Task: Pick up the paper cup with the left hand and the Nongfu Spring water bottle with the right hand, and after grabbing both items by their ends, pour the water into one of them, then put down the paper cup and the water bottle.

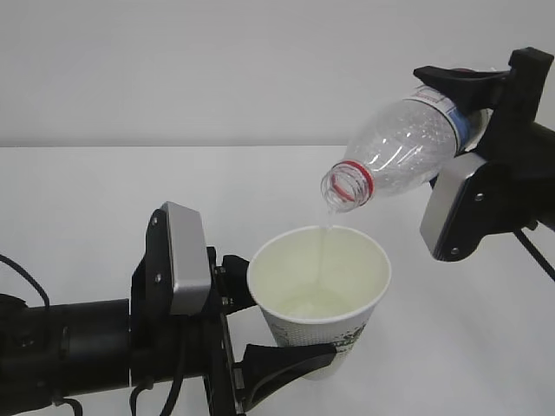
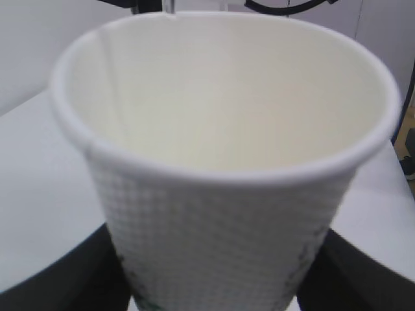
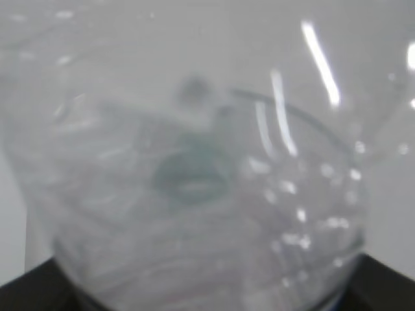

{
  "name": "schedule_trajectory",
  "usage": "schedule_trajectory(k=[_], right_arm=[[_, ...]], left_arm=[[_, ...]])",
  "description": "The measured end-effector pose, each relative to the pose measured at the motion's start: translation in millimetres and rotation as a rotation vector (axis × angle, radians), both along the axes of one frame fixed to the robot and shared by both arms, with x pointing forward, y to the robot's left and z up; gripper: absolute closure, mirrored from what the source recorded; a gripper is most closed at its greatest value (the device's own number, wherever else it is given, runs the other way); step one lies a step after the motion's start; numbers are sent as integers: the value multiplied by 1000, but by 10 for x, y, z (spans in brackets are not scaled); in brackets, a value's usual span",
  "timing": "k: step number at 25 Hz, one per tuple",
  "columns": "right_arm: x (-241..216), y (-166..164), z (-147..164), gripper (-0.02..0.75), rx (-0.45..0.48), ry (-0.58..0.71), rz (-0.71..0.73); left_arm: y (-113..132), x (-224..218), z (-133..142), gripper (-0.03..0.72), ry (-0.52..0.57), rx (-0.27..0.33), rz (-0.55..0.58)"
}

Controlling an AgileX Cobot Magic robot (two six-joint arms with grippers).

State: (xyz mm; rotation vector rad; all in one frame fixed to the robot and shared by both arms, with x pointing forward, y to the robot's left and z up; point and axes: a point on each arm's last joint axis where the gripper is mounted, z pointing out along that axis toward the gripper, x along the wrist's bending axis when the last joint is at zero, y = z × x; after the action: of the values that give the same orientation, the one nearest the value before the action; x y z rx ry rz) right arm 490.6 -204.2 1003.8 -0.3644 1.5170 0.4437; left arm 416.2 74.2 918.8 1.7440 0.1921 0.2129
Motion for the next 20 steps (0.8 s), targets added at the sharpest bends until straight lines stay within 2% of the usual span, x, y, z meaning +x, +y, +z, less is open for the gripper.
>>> schedule_trajectory(k=[20], right_arm=[[1, -2, 9, 241, 6, -8, -2]], left_arm=[[0, 0, 0, 195, 0, 0, 0]])
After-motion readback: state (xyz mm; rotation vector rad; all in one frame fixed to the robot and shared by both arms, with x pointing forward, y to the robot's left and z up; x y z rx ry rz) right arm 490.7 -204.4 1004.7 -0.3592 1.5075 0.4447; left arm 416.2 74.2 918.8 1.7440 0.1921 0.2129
